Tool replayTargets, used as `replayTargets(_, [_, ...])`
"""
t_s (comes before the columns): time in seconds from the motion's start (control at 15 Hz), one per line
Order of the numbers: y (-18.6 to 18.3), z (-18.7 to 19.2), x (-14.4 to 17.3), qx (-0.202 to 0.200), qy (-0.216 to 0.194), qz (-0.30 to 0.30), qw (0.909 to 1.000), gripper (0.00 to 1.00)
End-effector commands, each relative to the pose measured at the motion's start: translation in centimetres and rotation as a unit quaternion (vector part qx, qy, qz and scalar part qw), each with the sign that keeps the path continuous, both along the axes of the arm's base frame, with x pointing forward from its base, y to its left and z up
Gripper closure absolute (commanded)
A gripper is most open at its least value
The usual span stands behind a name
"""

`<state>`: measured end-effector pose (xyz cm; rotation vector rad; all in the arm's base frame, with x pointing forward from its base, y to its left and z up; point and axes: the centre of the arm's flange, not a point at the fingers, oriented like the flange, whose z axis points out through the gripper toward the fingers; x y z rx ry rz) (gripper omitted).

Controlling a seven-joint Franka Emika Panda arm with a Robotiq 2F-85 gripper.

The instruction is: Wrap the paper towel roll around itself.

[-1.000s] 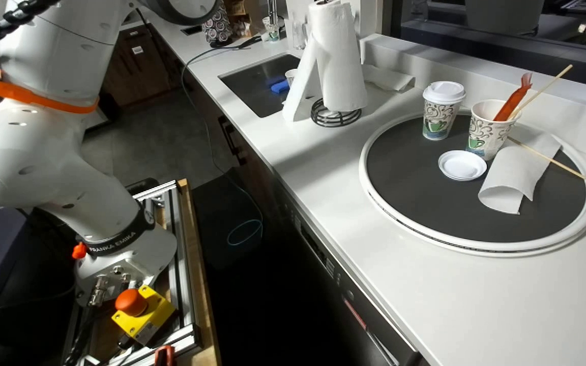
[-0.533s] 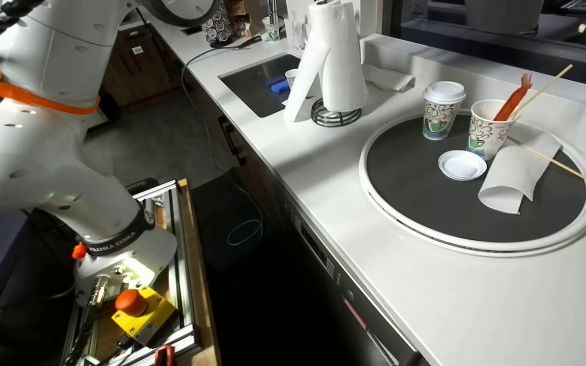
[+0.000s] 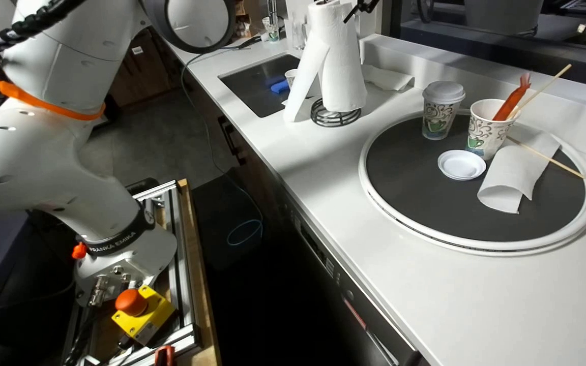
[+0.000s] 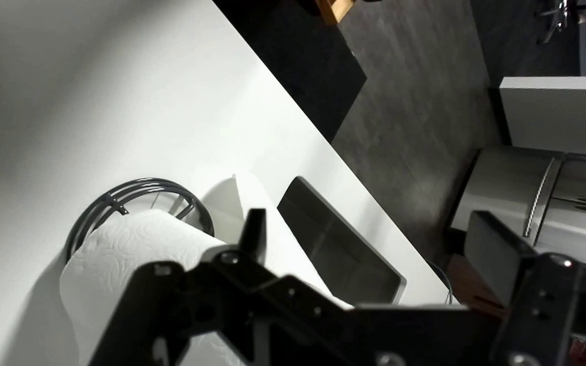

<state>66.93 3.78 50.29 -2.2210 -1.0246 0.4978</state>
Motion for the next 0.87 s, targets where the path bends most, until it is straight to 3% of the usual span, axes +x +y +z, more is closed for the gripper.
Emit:
replayTargets(0.0, [0.1, 0.2, 0.0, 0.001, -0.002, 0.001, 1.0, 0.0])
replayTargets(0.13, [0.9, 0.3, -0.7, -0.012, -0.035, -0.046, 0.9983, 0.0])
replayTargets(0.33, [2.8, -1.2, -2.6, -0.002, -0.067, -0.138, 0.9881, 0.0])
replayTargets(0.73, [2.9, 0.3, -2.6, -0.047, -0.071, -0.295, 0.9515, 0.0])
replayTargets(0.8, [2.5, 2.2, 4.9, -0.032, -0.079, -0.252, 0.9641, 0.0])
